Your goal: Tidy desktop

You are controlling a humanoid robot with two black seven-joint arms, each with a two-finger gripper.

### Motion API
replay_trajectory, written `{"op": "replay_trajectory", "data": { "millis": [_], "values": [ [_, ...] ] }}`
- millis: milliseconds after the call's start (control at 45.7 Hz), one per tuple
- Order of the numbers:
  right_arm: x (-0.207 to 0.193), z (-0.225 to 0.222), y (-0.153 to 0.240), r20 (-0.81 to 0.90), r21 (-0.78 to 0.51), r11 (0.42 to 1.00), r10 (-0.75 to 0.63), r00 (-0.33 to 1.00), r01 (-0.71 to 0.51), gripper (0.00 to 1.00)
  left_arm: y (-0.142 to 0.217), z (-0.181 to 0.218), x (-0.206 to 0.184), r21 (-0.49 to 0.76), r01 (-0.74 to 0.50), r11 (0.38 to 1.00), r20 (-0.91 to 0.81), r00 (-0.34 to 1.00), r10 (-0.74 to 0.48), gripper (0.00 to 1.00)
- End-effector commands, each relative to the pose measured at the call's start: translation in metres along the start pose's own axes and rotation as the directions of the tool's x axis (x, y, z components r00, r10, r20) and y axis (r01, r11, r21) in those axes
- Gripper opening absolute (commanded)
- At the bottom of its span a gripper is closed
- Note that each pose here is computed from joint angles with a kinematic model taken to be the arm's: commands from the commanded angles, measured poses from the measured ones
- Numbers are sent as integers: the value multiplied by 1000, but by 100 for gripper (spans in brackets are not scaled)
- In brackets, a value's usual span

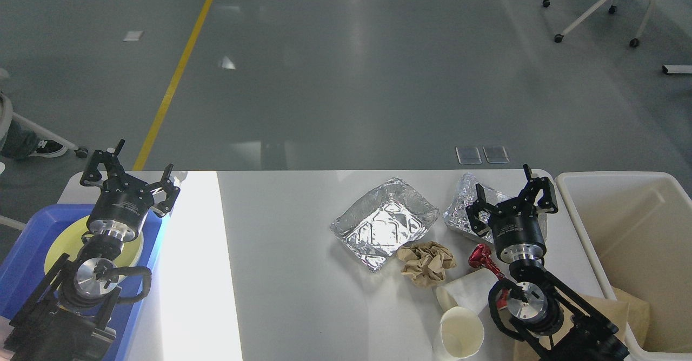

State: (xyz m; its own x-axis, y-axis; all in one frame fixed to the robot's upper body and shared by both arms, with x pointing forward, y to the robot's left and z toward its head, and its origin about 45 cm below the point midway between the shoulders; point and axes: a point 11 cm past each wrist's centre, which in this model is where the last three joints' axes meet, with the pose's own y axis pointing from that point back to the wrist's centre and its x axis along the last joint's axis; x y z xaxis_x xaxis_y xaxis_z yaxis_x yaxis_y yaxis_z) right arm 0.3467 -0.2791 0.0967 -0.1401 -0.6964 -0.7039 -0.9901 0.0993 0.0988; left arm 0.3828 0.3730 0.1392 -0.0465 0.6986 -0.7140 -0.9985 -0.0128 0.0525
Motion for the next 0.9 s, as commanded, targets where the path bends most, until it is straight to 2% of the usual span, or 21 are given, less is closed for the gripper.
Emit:
{"op": "replay_trajectory", "data": {
  "millis": [0, 197, 394, 875],
  "values": [
    [0, 0, 0, 0, 0, 1000, -1, 1000, 1, 100, 4, -1, -3, 8, 69, 998, 15, 998, -69, 97],
    [0, 0, 0, 0, 0, 1000, -1, 1000, 1, 100, 14, -2, 3, -7, 155, 988, -22, 988, -155, 97],
    [0, 0, 0, 0, 0, 1000, -1, 1000, 1, 100, 17, 5, 8, -97, 146, 985, -29, 988, -149, 97],
    [0, 0, 0, 0, 0, 1000, -1, 1000, 1, 100, 17, 6, 10, -144, 118, 983, -105, 986, -133, 97]
  ]
}}
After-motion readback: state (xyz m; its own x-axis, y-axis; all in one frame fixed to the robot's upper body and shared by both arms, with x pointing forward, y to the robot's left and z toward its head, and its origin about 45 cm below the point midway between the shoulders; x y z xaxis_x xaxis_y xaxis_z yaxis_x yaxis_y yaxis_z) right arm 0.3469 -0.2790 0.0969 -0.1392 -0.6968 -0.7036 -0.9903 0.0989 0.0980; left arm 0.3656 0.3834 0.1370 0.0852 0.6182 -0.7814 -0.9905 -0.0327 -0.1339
